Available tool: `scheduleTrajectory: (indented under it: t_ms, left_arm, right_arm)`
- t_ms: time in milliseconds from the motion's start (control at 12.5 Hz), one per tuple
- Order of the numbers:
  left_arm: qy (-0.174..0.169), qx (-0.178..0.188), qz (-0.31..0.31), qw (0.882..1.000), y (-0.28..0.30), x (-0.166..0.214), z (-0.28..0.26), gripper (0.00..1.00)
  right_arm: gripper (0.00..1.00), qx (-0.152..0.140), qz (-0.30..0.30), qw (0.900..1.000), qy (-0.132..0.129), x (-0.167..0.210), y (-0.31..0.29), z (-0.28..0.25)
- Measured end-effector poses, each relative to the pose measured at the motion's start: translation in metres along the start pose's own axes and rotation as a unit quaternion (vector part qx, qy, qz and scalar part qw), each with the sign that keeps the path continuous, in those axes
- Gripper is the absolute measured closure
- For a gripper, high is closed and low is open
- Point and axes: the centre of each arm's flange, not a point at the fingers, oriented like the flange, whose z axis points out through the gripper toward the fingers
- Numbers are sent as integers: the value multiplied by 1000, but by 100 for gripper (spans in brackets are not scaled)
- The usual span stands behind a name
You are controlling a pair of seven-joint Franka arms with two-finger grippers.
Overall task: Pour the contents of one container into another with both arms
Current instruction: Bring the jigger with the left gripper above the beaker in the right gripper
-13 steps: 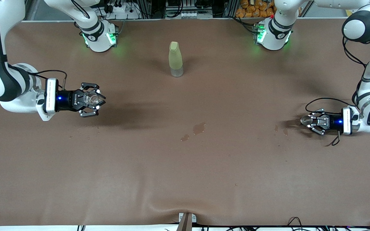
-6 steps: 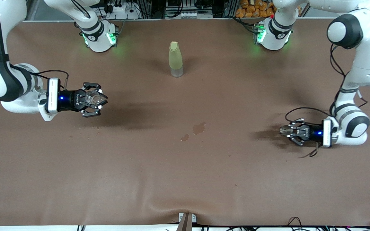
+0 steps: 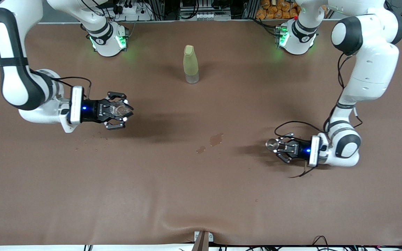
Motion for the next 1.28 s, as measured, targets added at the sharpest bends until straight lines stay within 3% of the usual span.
scheduleTrajectory:
  t_ms: [160, 559, 958, 1277]
  left_arm:
    - [21, 8, -3, 1000, -7, -3, 38, 78]
    - [1, 12, -19, 1000, -11, -29, 141, 78]
    - [17, 24, -26, 999, 2, -37, 261, 78]
    - [9, 38, -1, 999, 8, -44, 291, 78]
  right_arm:
    - [83, -6, 2, 1000, 0, 1, -1, 24]
    - [83, -23, 12, 1000, 4, -4, -7, 76]
    - [83, -46, 24, 999, 17, -16, -14, 120]
    - [83, -59, 22, 998, 32, -31, -22, 151]
